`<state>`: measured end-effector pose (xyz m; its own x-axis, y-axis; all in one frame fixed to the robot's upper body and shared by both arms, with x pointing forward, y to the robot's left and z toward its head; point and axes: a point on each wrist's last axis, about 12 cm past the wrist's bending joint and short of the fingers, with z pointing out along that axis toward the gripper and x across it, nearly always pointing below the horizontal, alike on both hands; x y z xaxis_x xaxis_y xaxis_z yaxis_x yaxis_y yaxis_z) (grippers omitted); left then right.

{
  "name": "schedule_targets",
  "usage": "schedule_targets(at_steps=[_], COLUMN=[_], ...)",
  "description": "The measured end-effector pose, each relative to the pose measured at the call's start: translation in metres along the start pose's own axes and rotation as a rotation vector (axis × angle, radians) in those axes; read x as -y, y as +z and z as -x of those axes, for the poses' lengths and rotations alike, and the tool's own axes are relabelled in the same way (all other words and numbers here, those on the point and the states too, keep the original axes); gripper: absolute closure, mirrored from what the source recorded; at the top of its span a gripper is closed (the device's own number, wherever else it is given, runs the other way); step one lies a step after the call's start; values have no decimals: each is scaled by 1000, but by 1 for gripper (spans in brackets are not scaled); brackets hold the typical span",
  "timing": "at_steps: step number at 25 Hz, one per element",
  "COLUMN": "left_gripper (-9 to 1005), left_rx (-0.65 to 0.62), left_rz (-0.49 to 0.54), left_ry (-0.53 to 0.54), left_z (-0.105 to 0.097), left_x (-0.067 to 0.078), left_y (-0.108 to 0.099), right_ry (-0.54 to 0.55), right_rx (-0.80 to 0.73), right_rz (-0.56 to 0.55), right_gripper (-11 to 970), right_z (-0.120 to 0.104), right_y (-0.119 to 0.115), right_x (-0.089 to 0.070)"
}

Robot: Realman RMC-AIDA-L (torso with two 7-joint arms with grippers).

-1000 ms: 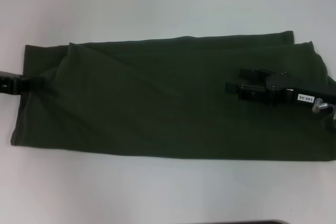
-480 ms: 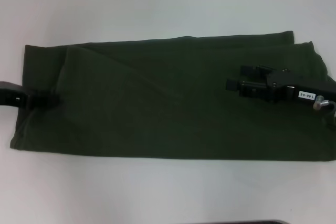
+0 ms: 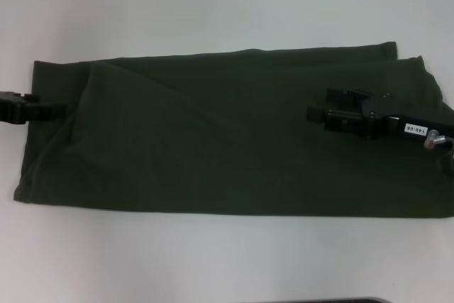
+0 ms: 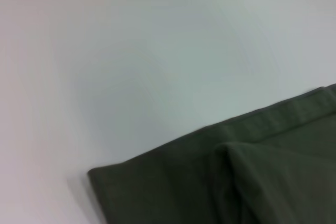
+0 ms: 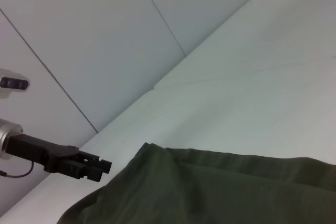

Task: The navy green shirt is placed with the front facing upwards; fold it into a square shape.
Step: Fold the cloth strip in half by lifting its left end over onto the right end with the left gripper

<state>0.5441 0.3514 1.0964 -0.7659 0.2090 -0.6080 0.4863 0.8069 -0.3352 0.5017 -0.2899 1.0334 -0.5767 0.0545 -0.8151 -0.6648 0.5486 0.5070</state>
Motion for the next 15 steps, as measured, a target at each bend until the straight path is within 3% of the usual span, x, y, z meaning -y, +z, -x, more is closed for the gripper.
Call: schedule_targets(at_steps=[6, 15], left_gripper=[320, 255], left_rx=[-11, -38], left_rz=[22, 15], left_ry=[-21, -46], left_z=[-6, -16], left_x=[-5, -8], left_y=[-3, -6], right_ry=[0, 0], right_rx=[1, 1], right_rz=[0, -1], right_gripper=[48, 47], right_z=[0, 1], right_y=[0, 0], right_x=[0, 1])
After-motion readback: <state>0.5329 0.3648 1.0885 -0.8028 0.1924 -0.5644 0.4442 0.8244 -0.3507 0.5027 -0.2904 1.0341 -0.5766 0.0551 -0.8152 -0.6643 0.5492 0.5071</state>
